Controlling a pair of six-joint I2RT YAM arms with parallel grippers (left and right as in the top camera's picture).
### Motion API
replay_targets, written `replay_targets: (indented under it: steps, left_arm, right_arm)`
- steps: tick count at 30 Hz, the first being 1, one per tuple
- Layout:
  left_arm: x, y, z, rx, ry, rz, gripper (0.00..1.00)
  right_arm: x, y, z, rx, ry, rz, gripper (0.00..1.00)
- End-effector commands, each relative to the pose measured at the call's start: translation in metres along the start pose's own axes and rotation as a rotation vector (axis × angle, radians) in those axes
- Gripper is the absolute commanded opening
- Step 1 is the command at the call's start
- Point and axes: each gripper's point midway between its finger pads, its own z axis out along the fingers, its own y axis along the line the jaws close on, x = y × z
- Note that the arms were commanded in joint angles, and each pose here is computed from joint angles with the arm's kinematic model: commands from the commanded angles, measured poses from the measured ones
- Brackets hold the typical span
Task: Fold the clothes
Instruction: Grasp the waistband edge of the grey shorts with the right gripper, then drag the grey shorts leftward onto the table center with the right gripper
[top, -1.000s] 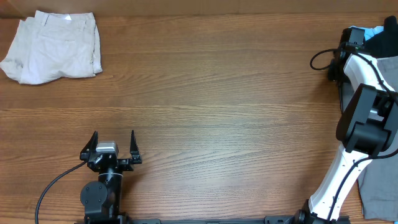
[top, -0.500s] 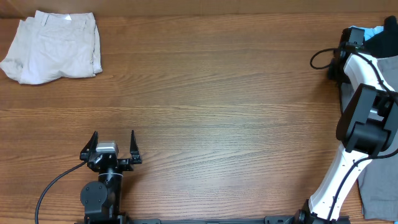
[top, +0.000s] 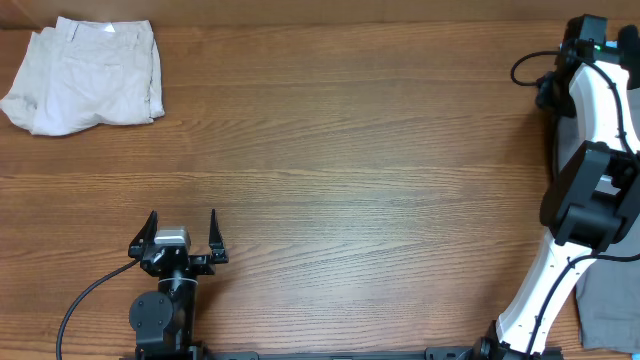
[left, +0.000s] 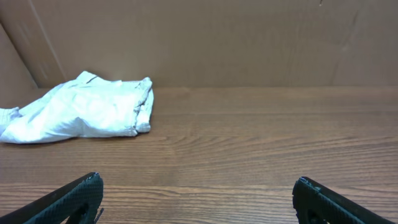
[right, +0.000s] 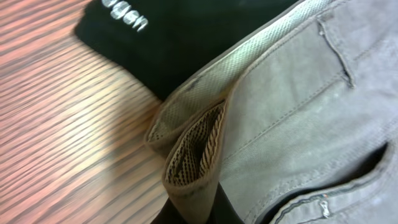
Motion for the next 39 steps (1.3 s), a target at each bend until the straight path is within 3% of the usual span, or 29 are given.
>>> replay_targets:
  steps: [1,9,17,21,25,31,39]
  left_arm:
    - [0.000,0.003,0.000,-0.014,-0.005,0.021,1.00]
    - [0.000,0.003,0.000,-0.014,-0.005,0.021,1.00]
    - [0.000,0.003,0.000,-0.014,-0.005,0.021,1.00]
    - [0.000,0.003,0.000,-0.014,-0.005,0.021,1.00]
    - [0.000,0.003,0.000,-0.014,-0.005,0.021,1.00]
    - [0.000,0.003,0.000,-0.014,-0.005,0.021,1.00]
    - [0.000,0.003,0.000,-0.014,-0.005,0.021,1.00]
  right_arm:
    - [-0.024,0.048,-0.068,-0.158,-0.126,-0.024,0.04]
    - [-0.004,0.118,-0.128,-0.249,-0.176,-0.120,0.04]
    - [0.019,0.158,-0.150,-0.285,-0.172,-0.201,0.04]
    - [0.038,0.200,-0.168,-0.446,-0.144,-0.256,0.04]
    - [0.068,0.256,-0.204,-0.709,-0.092,-0.333,0.04]
    - [0.109,0.316,-0.250,-0.855,-0.089,-0.385,0.04]
    - [0.224,0.406,-0.308,-1.007,-0.025,-0.573,0.04]
